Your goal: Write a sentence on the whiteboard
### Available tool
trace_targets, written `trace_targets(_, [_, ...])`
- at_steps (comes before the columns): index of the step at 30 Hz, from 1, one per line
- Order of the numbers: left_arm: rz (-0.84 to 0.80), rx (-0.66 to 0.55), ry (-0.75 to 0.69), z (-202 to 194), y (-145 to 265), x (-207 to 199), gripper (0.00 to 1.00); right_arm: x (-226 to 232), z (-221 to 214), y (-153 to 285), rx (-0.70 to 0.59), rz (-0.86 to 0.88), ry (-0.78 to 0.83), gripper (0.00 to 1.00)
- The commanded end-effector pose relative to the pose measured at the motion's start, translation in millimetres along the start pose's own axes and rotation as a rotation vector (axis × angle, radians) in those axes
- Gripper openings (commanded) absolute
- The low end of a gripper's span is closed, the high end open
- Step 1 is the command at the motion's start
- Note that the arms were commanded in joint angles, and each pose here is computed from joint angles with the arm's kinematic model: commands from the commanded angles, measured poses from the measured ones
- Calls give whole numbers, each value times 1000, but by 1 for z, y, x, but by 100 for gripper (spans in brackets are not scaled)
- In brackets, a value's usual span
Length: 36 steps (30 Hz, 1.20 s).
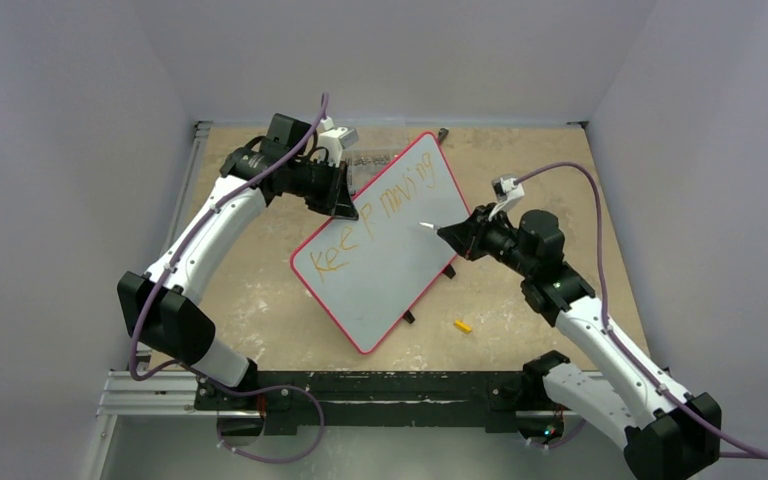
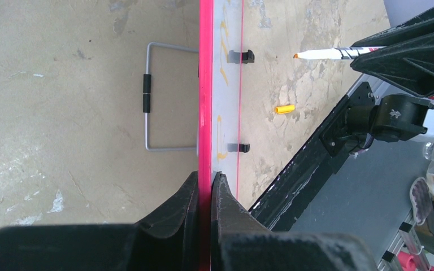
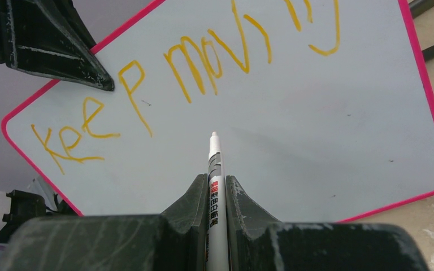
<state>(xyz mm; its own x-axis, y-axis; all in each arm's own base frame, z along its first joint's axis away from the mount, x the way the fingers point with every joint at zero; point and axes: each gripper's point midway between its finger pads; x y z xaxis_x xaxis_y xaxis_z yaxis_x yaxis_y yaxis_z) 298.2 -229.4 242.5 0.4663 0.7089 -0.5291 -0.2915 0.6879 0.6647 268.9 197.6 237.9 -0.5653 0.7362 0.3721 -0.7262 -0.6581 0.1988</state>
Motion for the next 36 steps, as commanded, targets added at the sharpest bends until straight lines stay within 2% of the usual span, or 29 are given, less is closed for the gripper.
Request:
trace_targets(1, [124,-13,-46,0,-3,21,0,23,11,6,-35,98,34,0])
trace_targets(16, [174,-32,-33,2,3,26,0,80,8,-1,-10,183,61,0])
trace_targets(27, [217,-47,-46,2,9,32,0,118,-24,-7,48,305,122,0])
trace_targets(36, [213,-84,-18,8,17,24,0,128,-29,-7,41,280,119,0])
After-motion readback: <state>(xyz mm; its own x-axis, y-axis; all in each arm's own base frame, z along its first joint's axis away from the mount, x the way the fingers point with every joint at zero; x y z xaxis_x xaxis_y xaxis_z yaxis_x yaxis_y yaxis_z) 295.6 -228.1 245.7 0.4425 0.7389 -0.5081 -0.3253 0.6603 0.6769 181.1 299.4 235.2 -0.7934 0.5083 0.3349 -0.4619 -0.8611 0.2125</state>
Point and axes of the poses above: each gripper's point midway between its finger pads, its own y axis back along the fingers, its own x axis along the line the jaws close on, z = x × y, and after that the axes turned 7 degrees about y, right-handed
